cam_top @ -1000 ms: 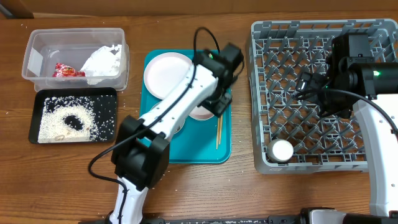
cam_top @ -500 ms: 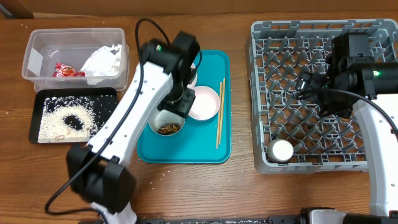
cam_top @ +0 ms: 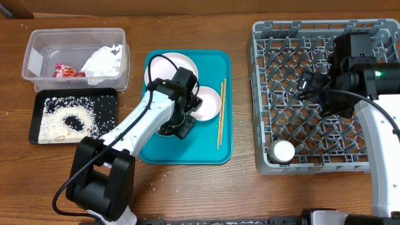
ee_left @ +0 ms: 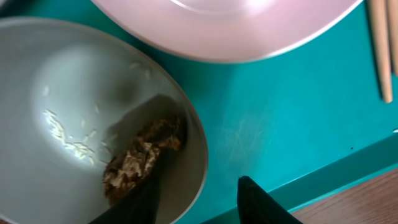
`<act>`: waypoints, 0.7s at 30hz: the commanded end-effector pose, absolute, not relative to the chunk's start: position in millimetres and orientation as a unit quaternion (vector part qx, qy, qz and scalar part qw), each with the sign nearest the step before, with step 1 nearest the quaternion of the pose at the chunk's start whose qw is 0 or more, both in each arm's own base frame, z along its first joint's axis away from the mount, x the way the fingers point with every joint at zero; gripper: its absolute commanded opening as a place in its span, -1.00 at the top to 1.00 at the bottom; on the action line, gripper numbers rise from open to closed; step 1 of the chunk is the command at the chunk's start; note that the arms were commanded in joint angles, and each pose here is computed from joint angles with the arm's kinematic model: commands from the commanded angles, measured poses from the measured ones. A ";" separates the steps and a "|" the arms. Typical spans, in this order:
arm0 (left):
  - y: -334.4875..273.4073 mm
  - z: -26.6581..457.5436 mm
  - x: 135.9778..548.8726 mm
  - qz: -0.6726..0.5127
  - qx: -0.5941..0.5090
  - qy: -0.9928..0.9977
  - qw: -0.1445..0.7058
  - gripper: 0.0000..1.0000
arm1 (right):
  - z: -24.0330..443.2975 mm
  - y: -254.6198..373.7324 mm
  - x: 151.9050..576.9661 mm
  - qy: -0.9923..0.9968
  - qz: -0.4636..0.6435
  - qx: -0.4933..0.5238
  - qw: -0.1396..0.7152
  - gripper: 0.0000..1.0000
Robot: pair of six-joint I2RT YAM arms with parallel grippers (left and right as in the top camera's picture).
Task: Sort waste into correct bins and load items into the dishwasher
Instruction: 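Grasp the white bowl with food scraps using the left gripper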
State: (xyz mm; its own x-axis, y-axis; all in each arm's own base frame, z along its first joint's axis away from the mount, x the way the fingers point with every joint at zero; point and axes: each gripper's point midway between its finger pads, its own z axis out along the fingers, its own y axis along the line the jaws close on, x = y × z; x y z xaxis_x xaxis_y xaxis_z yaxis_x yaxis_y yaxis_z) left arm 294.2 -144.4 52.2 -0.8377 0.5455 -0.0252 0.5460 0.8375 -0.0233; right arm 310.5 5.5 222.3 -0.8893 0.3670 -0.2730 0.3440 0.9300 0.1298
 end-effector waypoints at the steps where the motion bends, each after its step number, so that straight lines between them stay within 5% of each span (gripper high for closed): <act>1: -147.8 48.3 289.9 -0.027 0.296 0.955 0.003 0.21 | 222.7 3.7 311.7 0.971 0.036 0.182 0.151 -0.92; 12: -149.5 29.4 279.4 -0.028 0.301 0.953 -0.001 0.26 | 222.9 3.7 312.3 0.971 0.036 0.182 0.153 -0.93; 16: -147.5 29.4 281.8 -0.020 0.300 0.954 0.003 0.48 | 223.2 3.7 313.4 0.970 0.037 0.182 0.155 -0.93; 19: -141.5 29.4 284.8 -0.002 0.289 0.957 0.005 0.90 | 223.4 3.7 314.1 0.970 0.037 0.183 0.156 -0.93; 21: -135.6 30.2 288.7 0.018 0.270 0.963 0.010 0.92 | 223.7 3.7 314.9 0.970 0.038 0.183 0.158 -0.93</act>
